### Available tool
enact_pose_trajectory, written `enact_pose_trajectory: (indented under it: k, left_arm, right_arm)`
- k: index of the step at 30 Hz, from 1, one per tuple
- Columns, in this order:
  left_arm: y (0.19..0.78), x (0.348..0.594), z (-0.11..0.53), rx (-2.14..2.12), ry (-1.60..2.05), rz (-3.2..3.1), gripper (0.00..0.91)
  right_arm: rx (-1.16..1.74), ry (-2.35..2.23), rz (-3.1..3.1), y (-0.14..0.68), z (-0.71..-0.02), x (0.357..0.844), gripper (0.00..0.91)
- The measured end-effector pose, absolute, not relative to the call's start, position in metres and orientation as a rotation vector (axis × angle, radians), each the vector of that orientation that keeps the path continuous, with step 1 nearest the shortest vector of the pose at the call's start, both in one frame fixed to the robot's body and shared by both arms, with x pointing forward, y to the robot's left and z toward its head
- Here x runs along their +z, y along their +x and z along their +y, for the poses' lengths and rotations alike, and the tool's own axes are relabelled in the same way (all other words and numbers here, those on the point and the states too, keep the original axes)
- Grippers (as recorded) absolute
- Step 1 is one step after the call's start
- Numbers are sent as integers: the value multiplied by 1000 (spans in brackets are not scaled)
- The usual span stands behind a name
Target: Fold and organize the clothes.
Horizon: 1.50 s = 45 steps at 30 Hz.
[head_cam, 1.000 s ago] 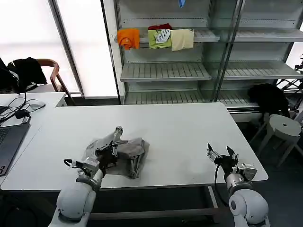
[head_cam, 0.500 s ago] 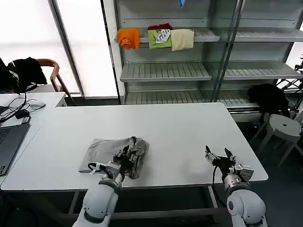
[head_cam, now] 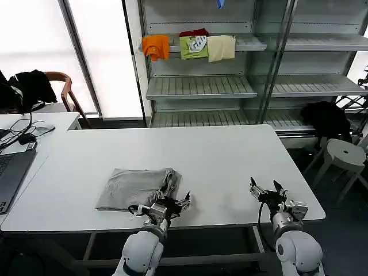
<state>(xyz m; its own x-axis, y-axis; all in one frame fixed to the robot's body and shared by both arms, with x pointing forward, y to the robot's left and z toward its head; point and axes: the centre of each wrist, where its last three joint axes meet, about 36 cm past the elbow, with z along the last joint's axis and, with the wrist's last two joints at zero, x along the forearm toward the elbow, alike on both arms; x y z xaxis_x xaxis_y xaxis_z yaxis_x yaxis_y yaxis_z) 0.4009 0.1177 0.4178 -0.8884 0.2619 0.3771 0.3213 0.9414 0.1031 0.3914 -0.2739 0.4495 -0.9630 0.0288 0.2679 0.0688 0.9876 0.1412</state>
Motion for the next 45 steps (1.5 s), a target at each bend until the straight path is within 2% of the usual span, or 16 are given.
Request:
enact_pose_trajectory:
  k: [4, 8, 14, 19, 25, 42, 45]
  left_arm:
    - [398, 426, 120, -172, -457, -2757, 907]
    - [400, 444, 139, -96, -461, -2817, 907]
    - [407, 468, 199, -8, -384, -2901, 907]
    - [412, 477, 253, -6, -275, -2936, 907]
    - [419, 476, 292, -5, -200, -2931, 907]
    - [431, 435, 332, -3, -56, -2787, 907]
    - [432, 430, 336, 4, -45, -2768, 836]
  right_arm:
    - [-216, -68, -2862, 393, -272, 448, 907]
    - [-215, -66, -2860, 394, -271, 447, 907]
    - [-211, -60, -2858, 398, -268, 446, 907]
    - [-212, -49, -2858, 401, -263, 445, 907]
    - [-203, -43, -2854, 403, -262, 443, 907]
    - [-209, -35, -2850, 401, -259, 439, 907]
    - [-212, -35, -2850, 401, -258, 439, 907]
